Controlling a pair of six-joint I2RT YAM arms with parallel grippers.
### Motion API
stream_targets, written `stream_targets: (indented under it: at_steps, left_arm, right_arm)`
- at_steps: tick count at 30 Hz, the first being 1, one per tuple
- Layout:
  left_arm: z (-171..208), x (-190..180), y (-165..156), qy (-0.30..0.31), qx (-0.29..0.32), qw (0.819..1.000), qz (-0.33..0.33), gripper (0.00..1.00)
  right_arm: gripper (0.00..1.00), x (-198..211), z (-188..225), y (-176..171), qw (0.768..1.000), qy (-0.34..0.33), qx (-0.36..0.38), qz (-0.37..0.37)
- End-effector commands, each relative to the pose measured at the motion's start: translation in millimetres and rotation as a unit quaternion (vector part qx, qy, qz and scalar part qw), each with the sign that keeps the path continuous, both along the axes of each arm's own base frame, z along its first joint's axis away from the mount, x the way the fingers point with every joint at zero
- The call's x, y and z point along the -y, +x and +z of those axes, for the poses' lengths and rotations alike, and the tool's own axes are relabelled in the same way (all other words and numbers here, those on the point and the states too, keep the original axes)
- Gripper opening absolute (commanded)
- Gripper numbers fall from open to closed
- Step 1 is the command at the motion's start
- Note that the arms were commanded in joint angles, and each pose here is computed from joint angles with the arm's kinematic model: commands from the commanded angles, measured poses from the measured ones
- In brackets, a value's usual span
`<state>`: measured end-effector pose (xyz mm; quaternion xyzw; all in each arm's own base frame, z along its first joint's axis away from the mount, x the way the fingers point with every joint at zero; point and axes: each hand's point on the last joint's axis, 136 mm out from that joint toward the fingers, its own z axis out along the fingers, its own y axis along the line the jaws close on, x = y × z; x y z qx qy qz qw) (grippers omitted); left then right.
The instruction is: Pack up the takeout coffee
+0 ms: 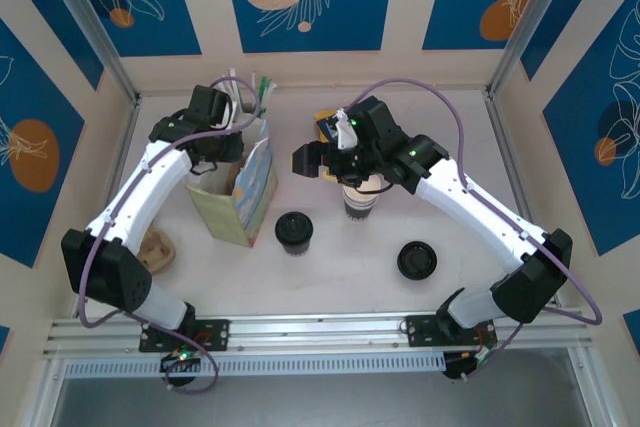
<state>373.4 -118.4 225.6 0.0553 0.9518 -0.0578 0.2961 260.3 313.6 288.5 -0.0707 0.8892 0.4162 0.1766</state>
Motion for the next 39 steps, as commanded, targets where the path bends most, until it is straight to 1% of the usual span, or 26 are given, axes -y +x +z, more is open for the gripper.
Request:
stream_targets:
  at_steps: [1, 7, 16, 18, 22, 34, 39]
  left_arm:
    - [-4.6, 13.1, 7.3, -0.026, 0.011, 1.0, 0.0, 0.16]
    - [-16.4, 16.9, 13.8, -0.049, 0.024, 0.998, 0.015, 0.15]
    - [-21.0, 14.0, 20.1, -0.067, 0.071, 0.995, 0.036, 0.1]
    - [-23.2, 13.2, 21.0, -0.068, 0.073, 0.994, 0.039, 0.05]
    - [-26.3, 11.1, 22.6, -0.064, 0.075, 0.994, 0.046, 0.0]
    - [-17.8, 8.1, 27.9, -0.06, 0.096, 0.992, 0.053, 0.0]
    - [-18.3, 9.3, 30.6, -0.058, 0.095, 0.993, 0.05, 0.0]
  right_arm:
    - [0.99, 0.2, 2.6, -2.5, 1.0, 0.003, 0.0, -0.003]
    - [0.99, 1.9, -0.4, -2.4, 1.0, -0.002, -0.001, -0.005]
    - [0.99, 2.1, 0.2, -0.5, 1.0, -0.003, 0.0, -0.004]
    - [0.99, 2.8, 0.8, 0.6, 1.0, -0.003, 0.0, -0.005]
    - [0.99, 3.7, 1.0, 0.5, 1.0, -0.003, 0.0, -0.006]
    - [0.99, 4.9, -1.6, 0.9, 1.0, -0.005, -0.003, -0.008]
    - [0.99, 5.0, -0.9, 0.8, 1.0, -0.004, -0.003, -0.008]
